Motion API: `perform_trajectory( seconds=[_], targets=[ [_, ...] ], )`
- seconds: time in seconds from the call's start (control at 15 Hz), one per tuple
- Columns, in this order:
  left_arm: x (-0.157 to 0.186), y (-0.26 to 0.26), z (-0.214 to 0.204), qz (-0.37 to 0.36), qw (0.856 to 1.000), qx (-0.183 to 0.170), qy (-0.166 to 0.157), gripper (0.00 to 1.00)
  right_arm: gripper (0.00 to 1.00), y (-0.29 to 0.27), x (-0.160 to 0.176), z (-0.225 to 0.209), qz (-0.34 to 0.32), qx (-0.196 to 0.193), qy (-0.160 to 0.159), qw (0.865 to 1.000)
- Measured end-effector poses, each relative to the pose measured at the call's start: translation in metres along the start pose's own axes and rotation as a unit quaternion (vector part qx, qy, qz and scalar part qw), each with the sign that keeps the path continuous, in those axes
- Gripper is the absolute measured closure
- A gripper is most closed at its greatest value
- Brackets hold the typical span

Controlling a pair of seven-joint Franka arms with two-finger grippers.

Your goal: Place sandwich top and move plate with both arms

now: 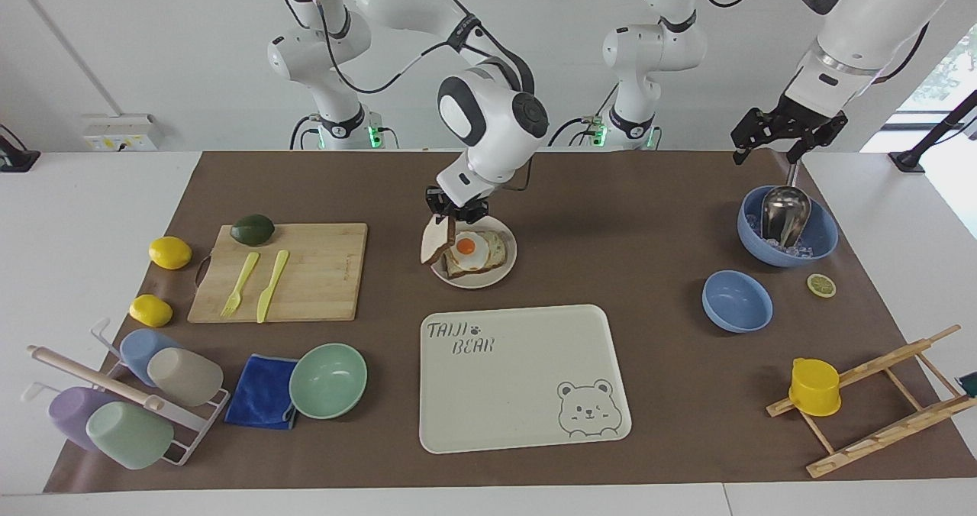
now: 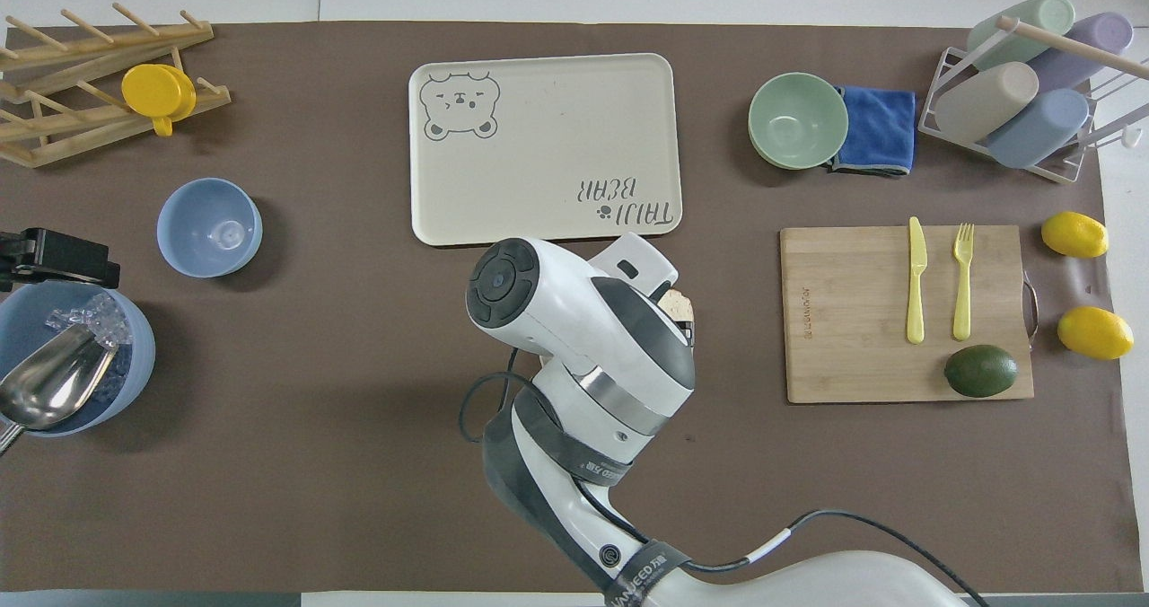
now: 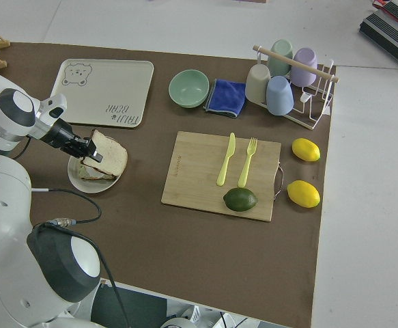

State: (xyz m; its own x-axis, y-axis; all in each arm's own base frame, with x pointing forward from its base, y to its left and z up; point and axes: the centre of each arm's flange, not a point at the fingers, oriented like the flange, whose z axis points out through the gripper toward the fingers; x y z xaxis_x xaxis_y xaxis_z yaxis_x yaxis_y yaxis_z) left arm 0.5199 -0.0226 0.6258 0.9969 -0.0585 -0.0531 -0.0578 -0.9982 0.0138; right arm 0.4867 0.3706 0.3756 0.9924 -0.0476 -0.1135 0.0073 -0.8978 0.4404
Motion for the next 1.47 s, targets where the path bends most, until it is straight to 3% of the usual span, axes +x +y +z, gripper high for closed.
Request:
perform_trajectory(
  seconds=[0.6, 1.27, 1.47],
  targets=[
    [0.000, 0.000, 0.000, 0.000, 1.000, 0.000, 0.000, 0.00, 0.90, -0.009, 0.000, -0.002, 0.003, 0.045, -0.001, 0.999],
    [0.000, -0.004, 0.000, -0.004, 1.000, 0.000, 0.000, 0.00, 0.91, -0.036, -0.012, 0.004, -0.012, 0.084, 0.027, 0.996],
    [0.000, -0.004, 0.001, -0.004, 1.000, -0.001, -0.001, 0.00, 0.85, -0.039, -0.013, 0.002, -0.010, 0.102, 0.032, 0.994]
  ],
)
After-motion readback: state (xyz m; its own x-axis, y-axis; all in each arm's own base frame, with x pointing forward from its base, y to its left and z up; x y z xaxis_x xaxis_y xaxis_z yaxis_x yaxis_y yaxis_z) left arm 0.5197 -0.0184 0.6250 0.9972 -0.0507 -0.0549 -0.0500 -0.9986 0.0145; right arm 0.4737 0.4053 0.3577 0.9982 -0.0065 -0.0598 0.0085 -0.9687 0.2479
